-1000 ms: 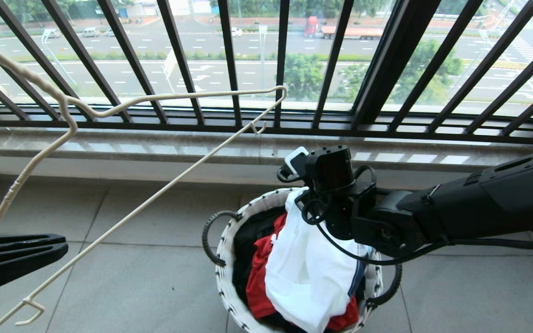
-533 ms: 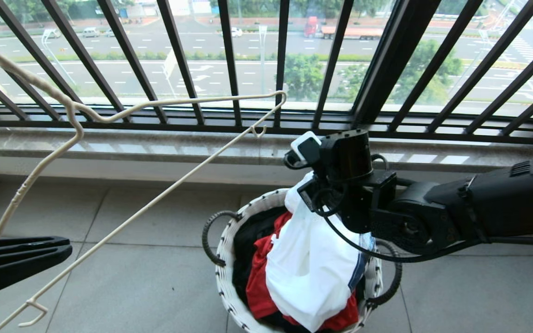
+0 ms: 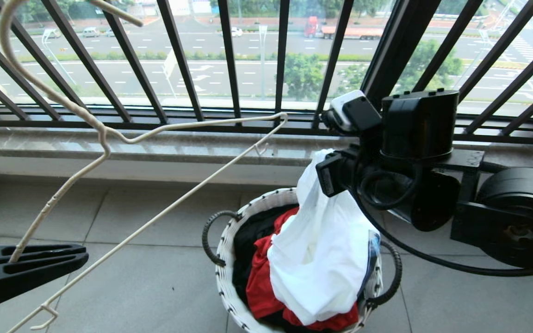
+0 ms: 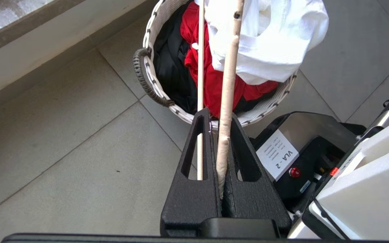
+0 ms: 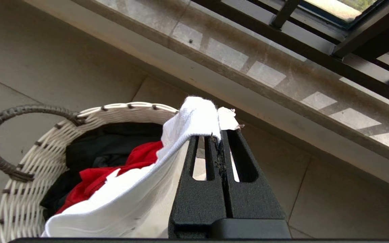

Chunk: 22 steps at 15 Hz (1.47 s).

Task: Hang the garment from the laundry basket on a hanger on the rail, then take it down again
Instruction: Pick up clothes from the basket

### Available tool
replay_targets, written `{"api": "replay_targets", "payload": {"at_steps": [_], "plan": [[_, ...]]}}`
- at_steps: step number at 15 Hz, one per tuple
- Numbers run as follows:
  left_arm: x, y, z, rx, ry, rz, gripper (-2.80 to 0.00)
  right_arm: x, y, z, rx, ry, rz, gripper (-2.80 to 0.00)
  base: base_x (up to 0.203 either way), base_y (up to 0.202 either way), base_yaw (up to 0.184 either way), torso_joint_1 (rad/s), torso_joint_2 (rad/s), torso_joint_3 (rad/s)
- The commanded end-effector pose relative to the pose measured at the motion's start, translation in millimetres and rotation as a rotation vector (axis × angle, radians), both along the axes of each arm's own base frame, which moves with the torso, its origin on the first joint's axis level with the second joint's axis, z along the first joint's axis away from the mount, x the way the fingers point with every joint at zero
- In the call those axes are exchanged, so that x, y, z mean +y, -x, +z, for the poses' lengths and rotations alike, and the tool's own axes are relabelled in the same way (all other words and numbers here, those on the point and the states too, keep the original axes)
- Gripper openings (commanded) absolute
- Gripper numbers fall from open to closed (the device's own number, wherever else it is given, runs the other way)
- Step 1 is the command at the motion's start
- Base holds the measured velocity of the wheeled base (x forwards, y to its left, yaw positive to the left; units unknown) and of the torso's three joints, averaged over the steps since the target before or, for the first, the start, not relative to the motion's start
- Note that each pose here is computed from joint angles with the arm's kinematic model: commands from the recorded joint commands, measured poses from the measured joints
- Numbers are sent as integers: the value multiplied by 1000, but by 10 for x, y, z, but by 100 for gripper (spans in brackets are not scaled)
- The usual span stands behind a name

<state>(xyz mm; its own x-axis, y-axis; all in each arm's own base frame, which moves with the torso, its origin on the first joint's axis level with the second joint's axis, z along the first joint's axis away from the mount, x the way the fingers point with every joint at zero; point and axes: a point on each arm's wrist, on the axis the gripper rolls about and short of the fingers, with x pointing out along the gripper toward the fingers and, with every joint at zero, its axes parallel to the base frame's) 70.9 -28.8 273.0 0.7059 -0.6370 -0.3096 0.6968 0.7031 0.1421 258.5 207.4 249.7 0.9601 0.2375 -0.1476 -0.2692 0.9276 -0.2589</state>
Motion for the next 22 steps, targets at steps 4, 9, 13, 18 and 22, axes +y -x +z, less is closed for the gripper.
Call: {"api": "replay_targets", "payload": {"at_steps": [4, 9, 13, 18, 22], "plan": [[-53, -199, -120, -56, -2, -7, -280, -285, 396, 332, -64, -109, 98, -280, 0, 0, 0, 0, 0, 0], [-55, -208, -110, -55, 15, -3, -280, -343, 483, 406, -77, -138, 143, -280, 0, 0, 0, 0, 0, 0], [-52, -194, -107, -39, 40, 6, -280, -338, 482, 369, -65, -132, 160, -280, 0, 0, 0, 0, 0, 0], [-53, -199, -113, -24, 51, 11, -280, -337, 482, 368, -63, -139, 159, -280, 0, 0, 0, 0, 0, 0], [-50, -187, -113, -29, 51, 9, -280, -323, 466, 348, -57, -134, 159, -280, 0, 0, 0, 0, 0, 0]]}}
